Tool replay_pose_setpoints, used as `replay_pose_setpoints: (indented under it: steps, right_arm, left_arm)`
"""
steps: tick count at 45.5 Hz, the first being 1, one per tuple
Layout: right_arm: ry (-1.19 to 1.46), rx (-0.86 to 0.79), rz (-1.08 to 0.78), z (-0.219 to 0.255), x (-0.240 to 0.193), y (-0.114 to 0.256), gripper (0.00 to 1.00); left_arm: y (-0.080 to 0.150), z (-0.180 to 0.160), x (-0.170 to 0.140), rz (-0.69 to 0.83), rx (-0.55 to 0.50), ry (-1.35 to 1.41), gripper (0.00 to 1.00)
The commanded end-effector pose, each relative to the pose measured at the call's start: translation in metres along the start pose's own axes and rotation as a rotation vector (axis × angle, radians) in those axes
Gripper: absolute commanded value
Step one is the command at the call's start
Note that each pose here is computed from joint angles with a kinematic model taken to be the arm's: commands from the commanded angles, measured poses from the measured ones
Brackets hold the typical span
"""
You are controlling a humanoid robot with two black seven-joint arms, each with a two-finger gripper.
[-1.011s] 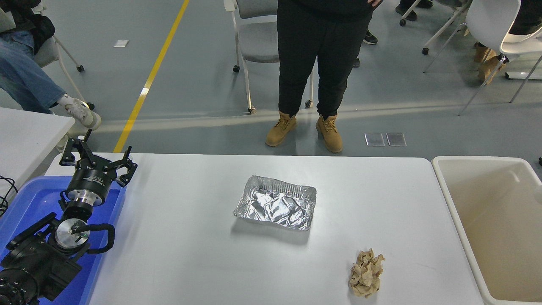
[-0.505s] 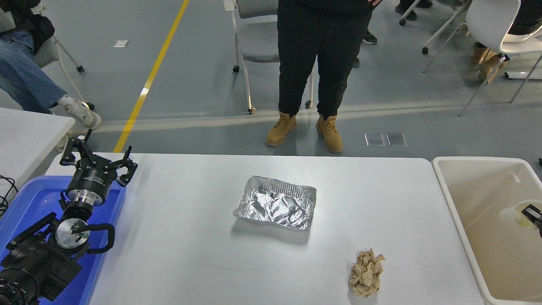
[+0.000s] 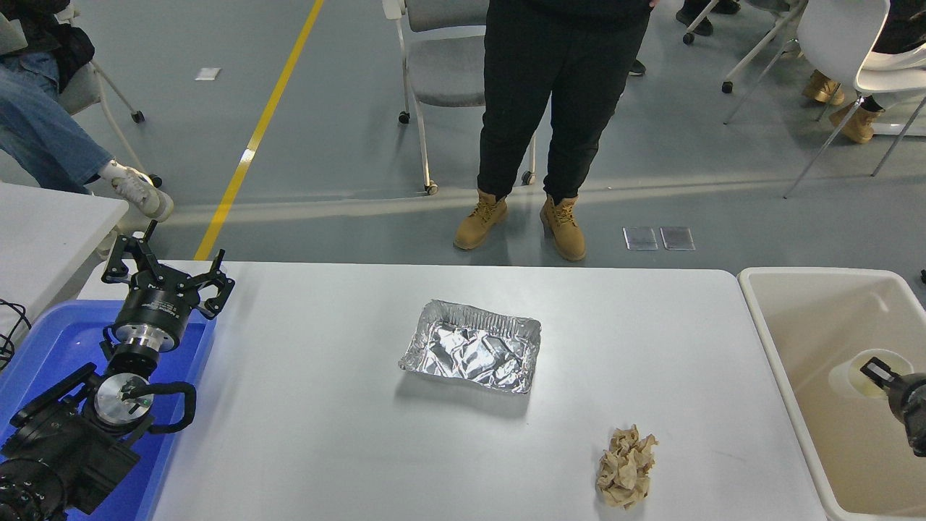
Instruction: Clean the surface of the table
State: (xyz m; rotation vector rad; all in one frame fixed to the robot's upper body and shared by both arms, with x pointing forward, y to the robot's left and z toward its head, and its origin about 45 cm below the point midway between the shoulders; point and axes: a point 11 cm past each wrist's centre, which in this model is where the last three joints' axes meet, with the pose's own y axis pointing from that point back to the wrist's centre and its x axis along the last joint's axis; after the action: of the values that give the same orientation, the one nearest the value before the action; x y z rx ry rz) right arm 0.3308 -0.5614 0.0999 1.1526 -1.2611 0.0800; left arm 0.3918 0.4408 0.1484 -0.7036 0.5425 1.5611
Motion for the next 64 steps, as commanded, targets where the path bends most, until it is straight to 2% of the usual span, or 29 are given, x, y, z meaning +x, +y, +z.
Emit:
replay_pose_setpoints:
  steps: [1, 3, 5, 9, 16, 32, 44, 50, 53, 64]
  right_arm:
    - [-0.012, -0.004, 0.067, 0.002, 0.005, 0.000, 0.28]
    - [-0.007, -0.005, 0.092, 0.004, 0.006, 0.000, 0.46]
    - [-0.002, -0.009, 0.114, 0.006, 0.007, 0.001, 0.58]
    - [0.004, -0.012, 0.139, 0.008, 0.003, 0.001, 0.71]
    - [0.014, -0.019, 0.173, 0.012, -0.007, 0.001, 0.85]
    - [0.020, 0.005, 0.211, -0.001, -0.026, 0.002, 0.87]
    - [-0.012, 0.025, 0.339, -0.017, -0.016, 0.005, 0.87]
    - [-0.177, 0.039, 0.366, -0.035, 0.008, 0.005, 0.88]
    - [-0.281, 0.046, 0.373, -0.043, 0.019, 0.006, 0.97]
    - [-0.615, 0.087, 0.339, -0.083, 0.061, 0.011, 0.98]
  left_arm:
    - [0.000, 0.000, 0.000, 0.000, 0.000, 0.000, 1.00]
    - [0.000, 0.000, 0.000, -0.001, 0.000, 0.001, 1.00]
    - [0.000, 0.000, 0.000, 0.000, 0.000, 0.000, 1.00]
    - [0.000, 0.000, 0.000, -0.001, 0.000, 0.001, 1.00]
    - [0.000, 0.000, 0.000, 0.002, 0.000, -0.001, 1.00]
    - [0.000, 0.000, 0.000, 0.002, 0.000, -0.001, 1.00]
    - [0.000, 0.000, 0.000, 0.000, 0.000, 0.000, 1.00]
    - [0.000, 0.000, 0.000, 0.000, 0.000, 0.000, 1.00]
    - [0.000, 0.000, 0.000, 0.000, 0.000, 0.000, 1.00]
    - [0.000, 0.000, 0.000, 0.000, 0.000, 0.000, 1.00]
